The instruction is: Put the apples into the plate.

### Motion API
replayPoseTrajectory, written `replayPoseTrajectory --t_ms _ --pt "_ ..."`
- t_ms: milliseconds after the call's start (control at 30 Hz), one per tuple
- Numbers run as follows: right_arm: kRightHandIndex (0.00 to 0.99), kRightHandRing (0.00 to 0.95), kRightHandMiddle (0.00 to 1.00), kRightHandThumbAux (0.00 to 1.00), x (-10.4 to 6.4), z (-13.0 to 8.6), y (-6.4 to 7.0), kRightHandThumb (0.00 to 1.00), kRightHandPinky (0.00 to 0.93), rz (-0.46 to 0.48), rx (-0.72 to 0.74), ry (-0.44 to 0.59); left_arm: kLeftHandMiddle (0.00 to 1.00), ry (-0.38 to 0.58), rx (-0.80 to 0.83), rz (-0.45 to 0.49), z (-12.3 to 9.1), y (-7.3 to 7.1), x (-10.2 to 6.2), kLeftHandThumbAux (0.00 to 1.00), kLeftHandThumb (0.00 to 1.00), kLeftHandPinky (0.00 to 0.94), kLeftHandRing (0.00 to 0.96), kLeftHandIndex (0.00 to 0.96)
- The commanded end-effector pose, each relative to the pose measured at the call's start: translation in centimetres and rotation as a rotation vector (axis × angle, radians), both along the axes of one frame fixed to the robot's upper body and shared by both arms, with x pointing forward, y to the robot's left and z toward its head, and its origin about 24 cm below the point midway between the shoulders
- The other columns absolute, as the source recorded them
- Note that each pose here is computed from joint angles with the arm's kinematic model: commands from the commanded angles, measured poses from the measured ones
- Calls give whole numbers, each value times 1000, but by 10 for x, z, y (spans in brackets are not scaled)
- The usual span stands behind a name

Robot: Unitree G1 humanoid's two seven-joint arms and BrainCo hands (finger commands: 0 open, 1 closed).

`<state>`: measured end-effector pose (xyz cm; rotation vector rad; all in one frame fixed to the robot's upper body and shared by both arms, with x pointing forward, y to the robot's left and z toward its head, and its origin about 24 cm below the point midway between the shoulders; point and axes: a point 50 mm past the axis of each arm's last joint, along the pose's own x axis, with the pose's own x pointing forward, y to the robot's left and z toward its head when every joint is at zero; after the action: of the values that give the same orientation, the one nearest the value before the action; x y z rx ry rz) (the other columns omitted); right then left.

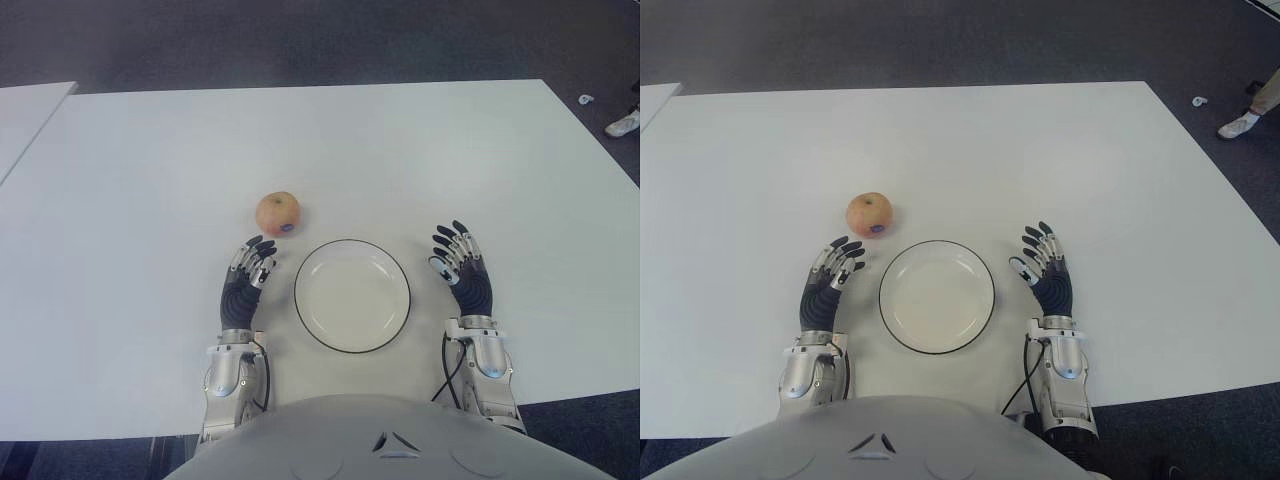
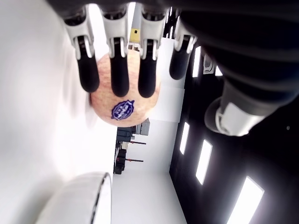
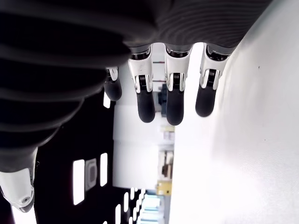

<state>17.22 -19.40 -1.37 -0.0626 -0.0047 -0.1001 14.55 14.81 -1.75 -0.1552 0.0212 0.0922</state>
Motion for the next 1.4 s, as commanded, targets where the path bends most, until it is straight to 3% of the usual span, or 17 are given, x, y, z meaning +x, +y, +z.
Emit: replayPoseTrajectory --t_ms 33,433,567,867,1000,1200,1400 --pt "86 207 205 566 -25 -32 0 314 235 -18 31 212 274 35 1 -16 -6 -3 -3 565 355 290 279 202" --pt "92 200 211 570 -24 -32 0 312 182 -23 33 213 270 46 14 -10 -7 -3 -3 552 347 293 275 221" --pt "90 200 209 571 -23 -33 0 316 226 -26 31 214 267 45 15 -12 -7 -3 -2 548 344 285 270 221" --pt "85 208 212 570 -22 -33 0 318 225 -23 27 207 255 8 61 -11 -2 -3 0 528 326 280 258 209" --pt "84 209 212 572 -22 -34 -1 311 226 -20 28 209 246 -83 173 6 9 0 1 520 324 275 254 189" --pt "85 202 205 574 -21 -36 -1 300 225 -20 35 234 222 -326 513 30 40 10 7 505 322 208 221 165" --pt "87 203 207 576 -21 -37 -2 300 211 -27 36 246 215 -510 736 36 62 14 18 495 323 216 214 149"
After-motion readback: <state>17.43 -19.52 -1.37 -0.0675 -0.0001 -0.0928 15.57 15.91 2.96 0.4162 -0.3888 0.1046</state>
